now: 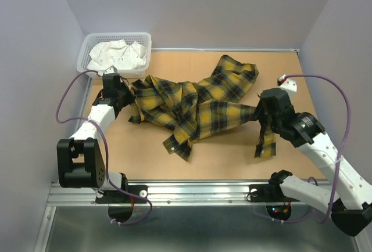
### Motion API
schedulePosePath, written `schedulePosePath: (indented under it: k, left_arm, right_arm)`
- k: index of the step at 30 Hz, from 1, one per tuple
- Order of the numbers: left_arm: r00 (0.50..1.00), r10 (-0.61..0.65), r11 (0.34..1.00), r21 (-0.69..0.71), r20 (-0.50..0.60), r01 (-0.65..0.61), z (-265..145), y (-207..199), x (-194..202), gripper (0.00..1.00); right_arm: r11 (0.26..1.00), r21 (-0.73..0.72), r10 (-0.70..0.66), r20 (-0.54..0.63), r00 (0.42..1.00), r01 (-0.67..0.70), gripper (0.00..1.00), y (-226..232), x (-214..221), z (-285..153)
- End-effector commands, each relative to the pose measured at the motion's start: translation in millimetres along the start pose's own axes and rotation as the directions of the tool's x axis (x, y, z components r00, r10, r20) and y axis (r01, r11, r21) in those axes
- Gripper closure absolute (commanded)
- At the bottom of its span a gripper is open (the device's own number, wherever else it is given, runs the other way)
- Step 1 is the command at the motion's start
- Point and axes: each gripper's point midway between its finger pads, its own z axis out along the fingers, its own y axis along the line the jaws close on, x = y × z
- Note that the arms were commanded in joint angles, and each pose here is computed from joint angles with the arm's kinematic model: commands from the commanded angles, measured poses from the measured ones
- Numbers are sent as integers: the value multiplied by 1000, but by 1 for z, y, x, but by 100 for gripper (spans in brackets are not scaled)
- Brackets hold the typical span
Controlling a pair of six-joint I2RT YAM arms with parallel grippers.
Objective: Fold and stack the long sleeve shirts
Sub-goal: Flatten the shirt out
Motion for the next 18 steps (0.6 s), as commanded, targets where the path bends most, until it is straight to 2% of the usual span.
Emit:
schedulePosePath:
  k: [1, 3, 4, 5, 7, 9, 10, 12, 13, 15, 18]
  left_arm:
    - [999, 38, 998, 51, -9, -38, -7, -3, 8, 100]
    - [998, 47, 998, 54, -32, -46, -5, 2, 19, 100]
    - [998, 50, 997, 56, -38, -48, -5, 3, 22, 100]
    - [998, 55, 997, 56, -44, -52, -4, 4, 25, 100]
    - [996, 70, 996, 59, -59, -66, -1, 7, 31, 100]
    - [994, 80, 995, 58, -68, -76, 2, 8, 34, 100]
    - [994, 86, 995, 59, -66, -83, 3, 8, 33, 100]
    - [993, 92, 995, 54, -75, -88, 4, 11, 37, 100]
    - [993, 94, 995, 54, -73, -90, 4, 11, 36, 100]
    - [994, 96, 994, 62, -50, -93, 5, 9, 32, 100]
    - [994, 97, 993, 68, -54, -93, 6, 9, 35, 100]
  right_arm:
    - [997, 72, -12, -194, 981, 26, 40, -20, 55, 0]
    - [994, -61, -105, -263, 959, 92, 26, -1, 64, -4]
    - [977, -124, -200, -282, 938, 171, 24, 6, 67, -2]
    - [966, -167, -239, -294, 925, 197, 23, 12, 69, -2]
    - [906, -343, -363, -326, 873, 248, 21, 40, 81, -4]
    - [847, -473, -431, -348, 832, 242, 21, 64, 97, -9]
    - [819, -524, -447, -330, 831, 232, 21, 80, 101, -8]
    - [795, -555, -480, -333, 812, 243, 21, 100, 118, -2]
    - [758, -602, -503, -298, 811, 249, 21, 121, 127, -6]
    - [743, -616, -543, -327, 773, 261, 20, 135, 153, 4]
    - [717, -652, -559, -325, 763, 247, 20, 160, 182, 12]
